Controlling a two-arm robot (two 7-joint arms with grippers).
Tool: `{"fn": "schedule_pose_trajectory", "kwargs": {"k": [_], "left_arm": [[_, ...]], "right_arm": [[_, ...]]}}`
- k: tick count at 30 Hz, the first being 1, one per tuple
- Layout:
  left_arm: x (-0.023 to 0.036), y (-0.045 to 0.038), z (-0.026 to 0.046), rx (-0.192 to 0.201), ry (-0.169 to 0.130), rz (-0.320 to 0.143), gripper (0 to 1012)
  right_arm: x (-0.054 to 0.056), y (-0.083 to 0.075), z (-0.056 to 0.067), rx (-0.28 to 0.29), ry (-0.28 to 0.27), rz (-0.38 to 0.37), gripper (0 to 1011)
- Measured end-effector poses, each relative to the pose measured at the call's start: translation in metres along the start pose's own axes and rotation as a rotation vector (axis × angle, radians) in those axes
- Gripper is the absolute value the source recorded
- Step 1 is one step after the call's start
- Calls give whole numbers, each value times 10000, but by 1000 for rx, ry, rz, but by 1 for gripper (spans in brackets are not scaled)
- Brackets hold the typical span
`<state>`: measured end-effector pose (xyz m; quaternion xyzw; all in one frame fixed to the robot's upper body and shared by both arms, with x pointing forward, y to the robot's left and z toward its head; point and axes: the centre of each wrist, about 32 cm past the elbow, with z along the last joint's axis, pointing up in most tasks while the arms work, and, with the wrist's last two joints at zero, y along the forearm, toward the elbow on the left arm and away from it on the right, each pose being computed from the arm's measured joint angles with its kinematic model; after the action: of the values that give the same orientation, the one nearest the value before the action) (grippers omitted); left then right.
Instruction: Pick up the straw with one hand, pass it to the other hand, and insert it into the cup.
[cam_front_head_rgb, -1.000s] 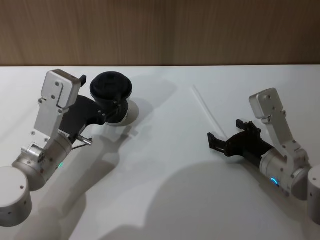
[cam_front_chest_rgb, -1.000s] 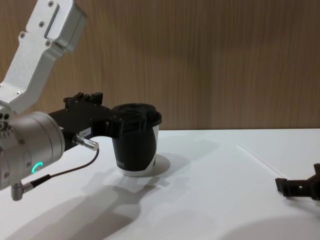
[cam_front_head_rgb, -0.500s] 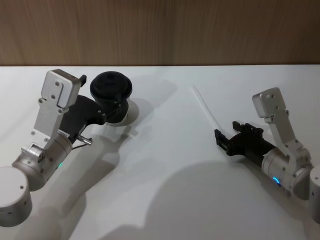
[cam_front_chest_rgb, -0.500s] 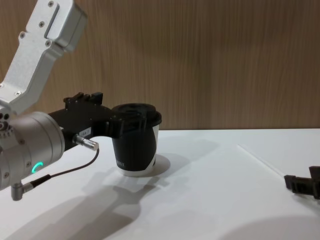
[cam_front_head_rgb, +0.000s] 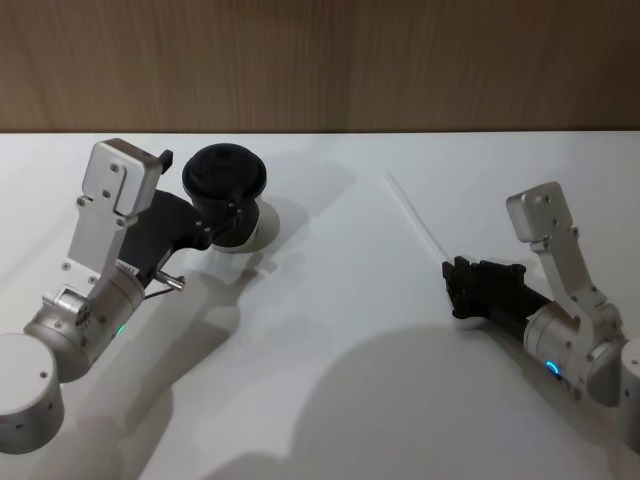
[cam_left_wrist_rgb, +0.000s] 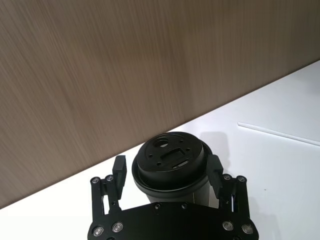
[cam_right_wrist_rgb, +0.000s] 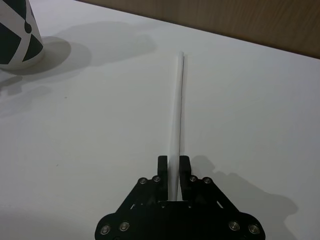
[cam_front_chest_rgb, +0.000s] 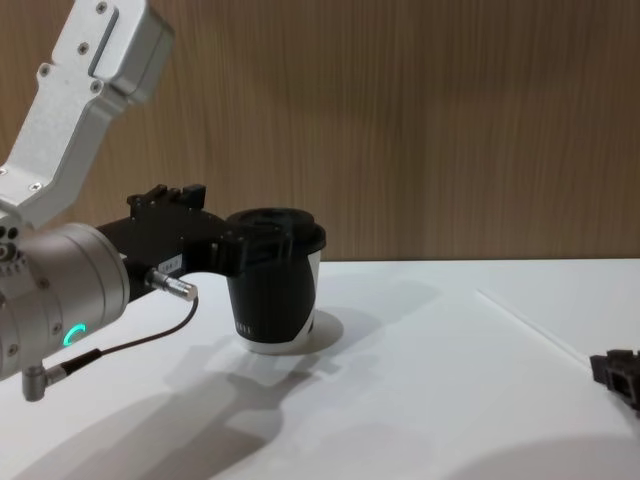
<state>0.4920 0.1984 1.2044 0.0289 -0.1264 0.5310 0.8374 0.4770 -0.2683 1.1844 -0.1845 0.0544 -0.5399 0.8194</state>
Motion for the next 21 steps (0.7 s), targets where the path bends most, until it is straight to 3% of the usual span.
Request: {"fn": "schedule_pose_trajectory", "kwargs": {"k": [16, 21], "left_arm": [[0, 0, 0, 0, 0, 0, 1003], [0, 0, 0, 0, 0, 0, 1003]], "right_arm": [[-14, -9, -39, -10, 3, -2, 46], [-30, -20, -51, 12, 12, -7, 22]]}}
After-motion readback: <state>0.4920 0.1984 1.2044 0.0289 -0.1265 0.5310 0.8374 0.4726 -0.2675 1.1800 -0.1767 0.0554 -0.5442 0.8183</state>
